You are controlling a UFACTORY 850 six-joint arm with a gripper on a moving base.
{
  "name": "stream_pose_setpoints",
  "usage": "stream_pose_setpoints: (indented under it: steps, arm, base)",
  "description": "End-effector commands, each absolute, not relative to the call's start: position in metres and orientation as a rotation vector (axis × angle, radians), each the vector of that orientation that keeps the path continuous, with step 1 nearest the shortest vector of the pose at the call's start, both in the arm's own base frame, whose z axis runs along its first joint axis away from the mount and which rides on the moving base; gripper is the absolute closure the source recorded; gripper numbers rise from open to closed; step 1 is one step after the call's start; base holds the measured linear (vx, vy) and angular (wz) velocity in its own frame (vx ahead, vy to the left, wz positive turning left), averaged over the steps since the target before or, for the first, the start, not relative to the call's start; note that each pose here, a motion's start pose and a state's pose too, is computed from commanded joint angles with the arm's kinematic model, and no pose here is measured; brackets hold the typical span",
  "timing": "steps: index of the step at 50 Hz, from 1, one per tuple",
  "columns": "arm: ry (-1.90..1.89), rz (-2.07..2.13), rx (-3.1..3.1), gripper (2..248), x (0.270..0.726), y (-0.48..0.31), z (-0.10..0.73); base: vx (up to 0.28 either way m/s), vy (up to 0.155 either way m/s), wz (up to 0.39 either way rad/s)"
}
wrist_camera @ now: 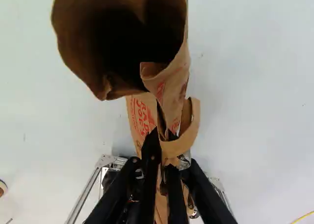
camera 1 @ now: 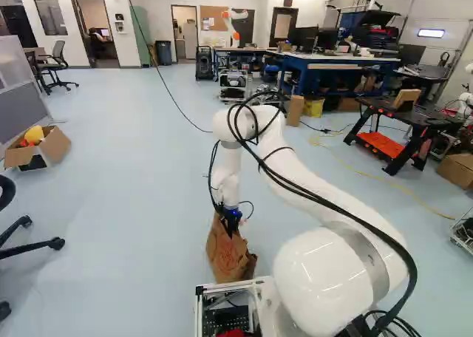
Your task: Pick up the grocery bag from the ground
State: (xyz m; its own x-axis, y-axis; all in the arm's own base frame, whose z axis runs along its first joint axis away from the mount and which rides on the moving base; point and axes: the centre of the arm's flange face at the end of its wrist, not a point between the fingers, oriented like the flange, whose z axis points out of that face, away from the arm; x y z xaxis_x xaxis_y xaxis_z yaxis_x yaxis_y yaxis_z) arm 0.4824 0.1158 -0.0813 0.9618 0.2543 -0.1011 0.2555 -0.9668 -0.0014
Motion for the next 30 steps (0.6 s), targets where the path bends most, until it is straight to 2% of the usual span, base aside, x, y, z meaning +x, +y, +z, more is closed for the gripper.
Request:
stream_pose_setpoints:
  steps: [13,30]
  arm:
    - [0.403,-0.12,3.105,228,0.484,0.116,-0.078]
    - [0.404,-0.09,3.108,228,0.481,0.116,-0.035]
  base:
    - [0.0,0.0,0.0]
    - [0.0,0.0,0.0]
